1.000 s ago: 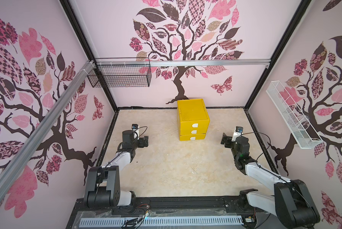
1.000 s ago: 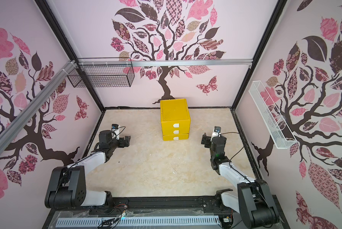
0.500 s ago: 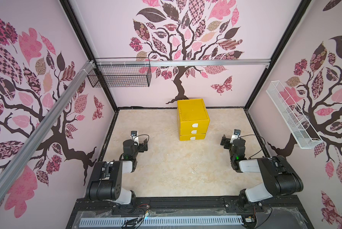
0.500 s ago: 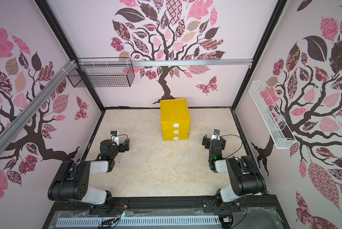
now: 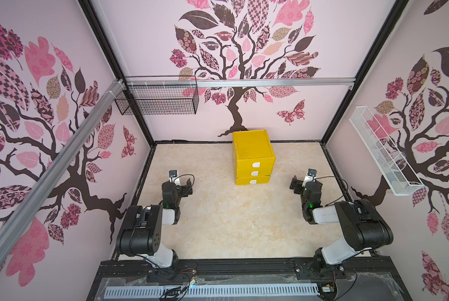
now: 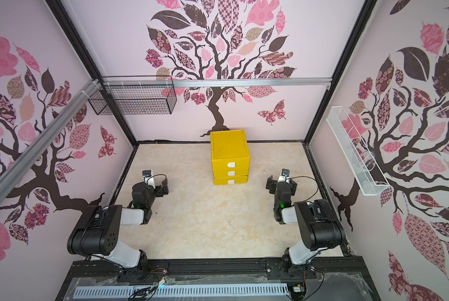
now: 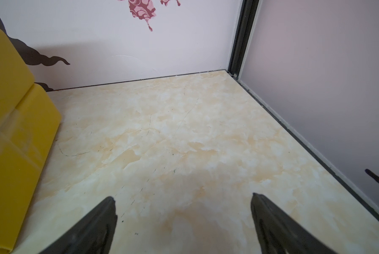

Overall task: Place the cookies into the drawer by color
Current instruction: Reset both arms

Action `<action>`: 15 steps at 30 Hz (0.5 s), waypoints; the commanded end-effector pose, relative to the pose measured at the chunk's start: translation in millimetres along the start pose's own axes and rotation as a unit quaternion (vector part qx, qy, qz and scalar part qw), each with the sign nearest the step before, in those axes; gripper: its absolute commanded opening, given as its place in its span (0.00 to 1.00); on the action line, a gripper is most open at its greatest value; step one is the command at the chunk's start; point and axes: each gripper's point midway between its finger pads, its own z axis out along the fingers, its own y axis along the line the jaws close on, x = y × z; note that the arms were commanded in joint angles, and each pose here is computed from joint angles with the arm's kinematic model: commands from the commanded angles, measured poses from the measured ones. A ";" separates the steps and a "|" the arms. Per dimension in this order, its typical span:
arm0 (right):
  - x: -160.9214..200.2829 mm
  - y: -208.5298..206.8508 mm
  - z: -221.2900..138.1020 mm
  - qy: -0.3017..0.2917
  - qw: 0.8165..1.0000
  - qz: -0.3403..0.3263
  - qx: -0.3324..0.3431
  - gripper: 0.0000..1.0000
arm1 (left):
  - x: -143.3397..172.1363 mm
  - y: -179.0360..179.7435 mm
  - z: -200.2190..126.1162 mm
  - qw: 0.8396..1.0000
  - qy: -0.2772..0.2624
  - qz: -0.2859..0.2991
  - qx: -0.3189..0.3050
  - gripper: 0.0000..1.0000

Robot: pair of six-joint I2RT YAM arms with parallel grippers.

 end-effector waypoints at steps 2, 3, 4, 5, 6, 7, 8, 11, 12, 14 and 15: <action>-6.4 -0.7 2.4 -0.005 1.000 0.007 0.001 0.99 | -5.3 3.8 0.1 1.000 -0.010 -0.003 -0.006 0.98; -6.5 -0.6 2.6 -0.004 1.000 0.007 0.001 0.99 | -4.7 3.2 0.1 1.000 -0.009 -0.003 -0.005 0.98; -6.1 -0.4 2.6 -0.004 1.000 0.007 0.001 0.99 | -4.8 3.5 0.1 1.000 -0.009 -0.003 -0.006 0.98; -6.1 -0.3 2.7 -0.004 1.000 0.007 0.001 0.99 | -5.1 3.5 0.1 1.000 -0.010 -0.004 -0.006 0.98; -5.7 -0.1 2.7 -0.003 1.000 0.007 0.000 0.99 | -5.0 3.3 -0.1 1.000 -0.009 -0.003 -0.006 0.98; -5.6 -0.2 2.5 -0.003 1.000 0.006 0.000 0.99 | -5.2 3.2 0.0 1.000 -0.010 -0.003 -0.006 0.98; -6.3 -0.3 2.8 -0.004 1.000 0.007 0.001 0.99 | -5.2 3.2 0.1 1.000 -0.010 -0.003 -0.006 0.98; -5.7 -0.6 2.7 -0.003 1.000 0.007 0.001 0.99 | -5.3 3.7 0.3 1.000 -0.010 -0.004 -0.006 0.97; -6.6 -0.4 2.5 -0.005 1.000 0.007 0.001 0.99 | -5.9 3.6 0.2 1.000 -0.011 -0.004 -0.006 0.98; -6.9 -0.3 1.8 -0.006 1.000 0.007 0.000 0.99 | -5.2 3.9 0.2 1.000 -0.010 -0.005 -0.006 0.97; -6.2 -0.4 0.3 -0.008 1.000 0.007 -0.002 0.99 | -5.6 3.8 0.4 1.000 -0.010 -0.004 -0.006 0.98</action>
